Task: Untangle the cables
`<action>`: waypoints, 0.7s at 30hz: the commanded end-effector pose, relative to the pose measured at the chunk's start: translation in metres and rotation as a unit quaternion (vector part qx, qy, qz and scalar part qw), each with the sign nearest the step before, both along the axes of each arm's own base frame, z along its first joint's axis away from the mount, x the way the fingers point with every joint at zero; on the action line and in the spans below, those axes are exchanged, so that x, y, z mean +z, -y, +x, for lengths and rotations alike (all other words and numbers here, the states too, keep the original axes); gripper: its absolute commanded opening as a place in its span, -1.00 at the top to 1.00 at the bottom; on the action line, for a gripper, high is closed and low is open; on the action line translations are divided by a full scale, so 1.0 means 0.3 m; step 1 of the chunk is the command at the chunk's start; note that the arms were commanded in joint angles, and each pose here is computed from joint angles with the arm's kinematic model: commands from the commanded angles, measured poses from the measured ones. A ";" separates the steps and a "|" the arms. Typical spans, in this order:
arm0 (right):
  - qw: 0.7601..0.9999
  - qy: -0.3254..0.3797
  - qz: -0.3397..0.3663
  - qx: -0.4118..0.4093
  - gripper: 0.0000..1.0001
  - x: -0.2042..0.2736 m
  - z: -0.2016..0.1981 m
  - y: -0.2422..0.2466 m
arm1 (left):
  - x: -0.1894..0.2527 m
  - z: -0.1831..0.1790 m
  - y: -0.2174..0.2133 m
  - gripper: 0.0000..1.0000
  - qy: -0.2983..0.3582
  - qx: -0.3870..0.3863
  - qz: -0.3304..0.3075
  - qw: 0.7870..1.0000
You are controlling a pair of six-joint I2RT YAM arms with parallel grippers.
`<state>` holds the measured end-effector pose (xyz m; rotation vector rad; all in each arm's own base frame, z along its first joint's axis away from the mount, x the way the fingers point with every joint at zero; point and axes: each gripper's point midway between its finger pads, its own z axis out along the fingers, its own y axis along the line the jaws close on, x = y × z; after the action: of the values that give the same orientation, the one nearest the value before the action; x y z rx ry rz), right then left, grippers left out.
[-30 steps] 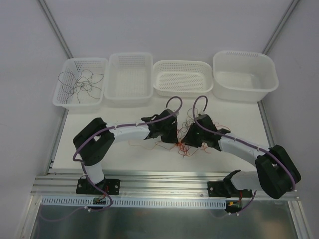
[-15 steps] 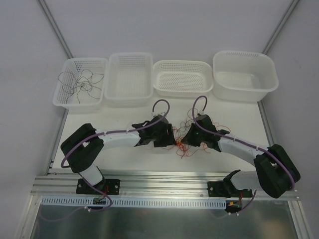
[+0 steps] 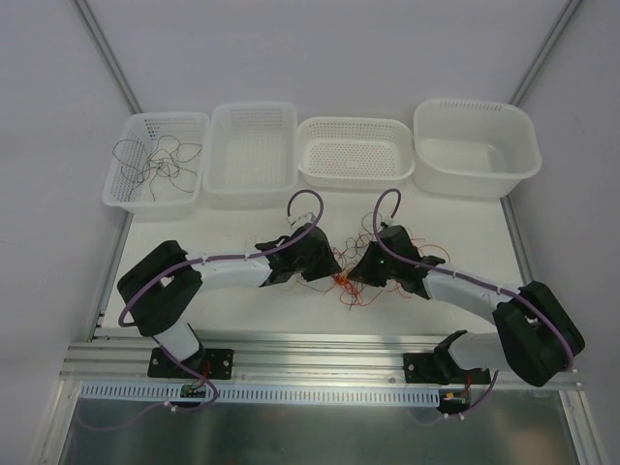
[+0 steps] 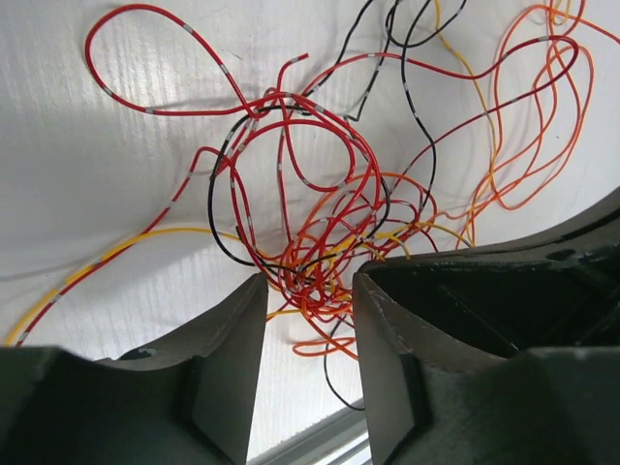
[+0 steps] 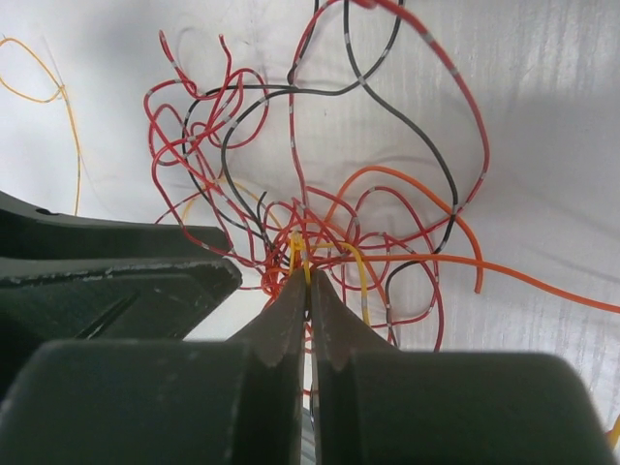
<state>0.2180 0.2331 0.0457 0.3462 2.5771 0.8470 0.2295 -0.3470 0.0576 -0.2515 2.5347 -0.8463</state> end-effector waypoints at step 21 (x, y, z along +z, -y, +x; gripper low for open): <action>0.993 0.080 0.044 0.076 0.99 0.166 -0.001 -0.060 | -0.001 0.032 0.009 1.00 0.029 -0.021 -0.001 0.999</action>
<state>0.2121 0.2432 0.0660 0.2000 2.5278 0.9552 0.2287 -0.3510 0.0412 -0.1958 2.5614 -0.8390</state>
